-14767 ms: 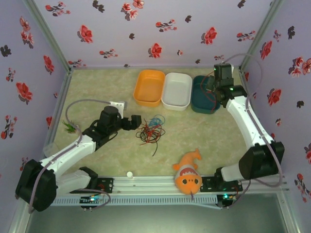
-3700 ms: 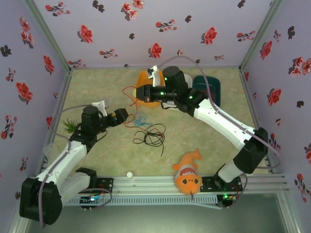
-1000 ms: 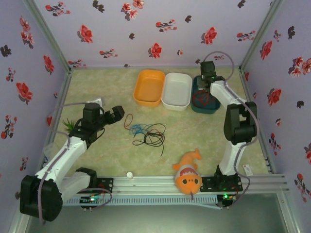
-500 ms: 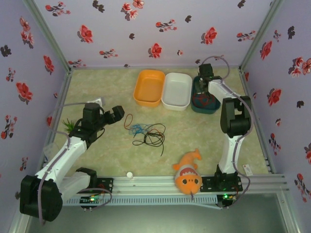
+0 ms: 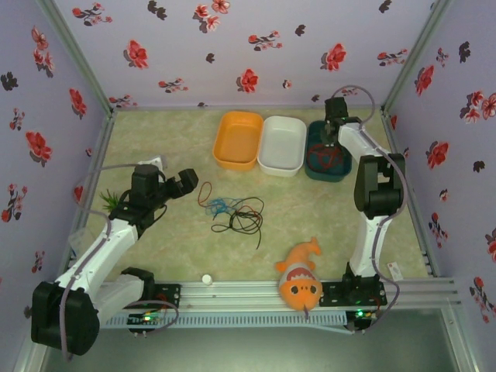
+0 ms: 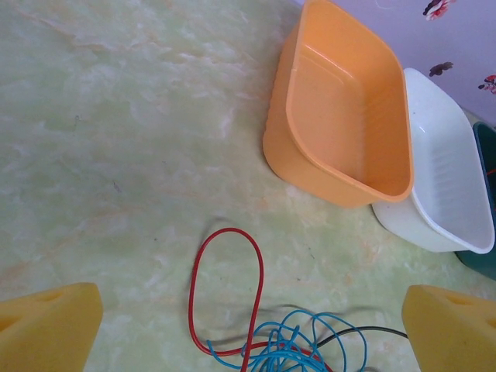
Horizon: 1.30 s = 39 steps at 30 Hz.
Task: Untangle the cables
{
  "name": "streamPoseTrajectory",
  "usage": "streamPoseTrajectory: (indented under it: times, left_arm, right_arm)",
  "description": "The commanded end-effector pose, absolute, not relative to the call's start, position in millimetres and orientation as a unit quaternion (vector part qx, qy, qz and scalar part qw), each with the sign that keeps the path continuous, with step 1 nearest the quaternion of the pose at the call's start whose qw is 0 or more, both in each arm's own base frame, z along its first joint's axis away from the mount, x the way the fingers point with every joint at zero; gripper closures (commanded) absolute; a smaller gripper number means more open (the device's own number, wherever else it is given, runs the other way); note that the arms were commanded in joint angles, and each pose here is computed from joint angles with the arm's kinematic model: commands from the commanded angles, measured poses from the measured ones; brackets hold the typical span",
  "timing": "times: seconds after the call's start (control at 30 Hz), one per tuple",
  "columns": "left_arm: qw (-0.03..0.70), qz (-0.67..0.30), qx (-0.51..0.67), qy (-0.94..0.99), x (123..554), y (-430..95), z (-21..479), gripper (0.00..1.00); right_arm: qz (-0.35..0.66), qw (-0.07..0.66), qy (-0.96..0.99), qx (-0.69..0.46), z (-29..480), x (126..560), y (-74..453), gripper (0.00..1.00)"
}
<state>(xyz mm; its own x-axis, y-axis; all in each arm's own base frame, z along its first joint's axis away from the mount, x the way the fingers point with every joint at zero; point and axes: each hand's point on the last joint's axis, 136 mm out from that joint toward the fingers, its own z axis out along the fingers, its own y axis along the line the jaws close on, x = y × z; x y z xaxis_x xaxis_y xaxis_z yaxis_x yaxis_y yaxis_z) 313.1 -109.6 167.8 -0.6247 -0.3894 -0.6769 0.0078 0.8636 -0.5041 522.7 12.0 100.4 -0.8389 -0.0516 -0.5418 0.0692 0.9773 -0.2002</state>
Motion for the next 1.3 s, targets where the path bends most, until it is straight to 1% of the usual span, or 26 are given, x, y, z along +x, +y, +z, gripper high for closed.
streamPoseTrajectory:
  times: [0.0, 0.1, 0.2, 0.37, 0.53, 0.7, 0.87, 1.03, 1.1, 1.27]
  left_arm:
    - [0.427, -0.235, -0.116, 0.865, 314.0, -106.1, 176.7, 0.0]
    - [0.428, -0.234, -0.116, 0.865, 314.1, -105.7, 178.0, 0.0]
    - [0.429, -0.236, -0.117, 0.864, 314.3, -105.9, 179.7, 0.0]
    - [0.42, -0.238, -0.122, 0.867, 313.5, -106.6, 177.6, 0.0]
    - [0.396, -0.229, -0.126, 0.881, 313.1, -106.9, 171.9, 0.0]
    - [0.348, -0.202, -0.154, 0.902, 313.7, -101.3, 152.6, 0.0]
    - [0.307, -0.181, -0.185, 0.916, 314.5, -94.0, 125.8, 0.0]
    - [0.288, -0.156, -0.226, 0.918, 311.0, -79.6, 106.0, 0.0]
    - [0.285, -0.149, -0.24, 0.916, 308.8, -73.7, 101.1, 0.0]
    - [0.289, -0.145, -0.25, 0.913, 303.9, -67.7, 98.5, 0.0]
  right_arm:
    - [-0.111, 0.29, 0.95, 0.017, 117.7, 525.2, 8.3, 0.7]
    - [-0.106, 0.296, 0.949, 0.021, 127.8, 525.2, 9.4, 0.61]
    - [-0.098, 0.304, 0.947, 0.029, 141.6, 522.3, 10.7, 0.57]
    - [-0.064, 0.317, 0.944, 0.06, 168.8, 506.7, 16.8, 0.54]
    - [0.025, 0.334, 0.938, 0.087, 197.3, 475.7, 49.4, 0.56]
    - [0.136, 0.342, 0.928, 0.061, 216.5, 437.4, 120.2, 0.57]
    - [0.187, 0.313, 0.931, -0.005, 213.7, 397.0, 203.7, 0.58]
    - [0.22, 0.256, 0.939, -0.065, 188.8, 364.1, 285.9, 0.58]
    - [0.216, 0.232, 0.945, -0.087, 173.7, 355.0, 314.3, 0.57]
    - [0.203, 0.195, 0.951, -0.13, 138.8, 348.2, 368.7, 0.53]
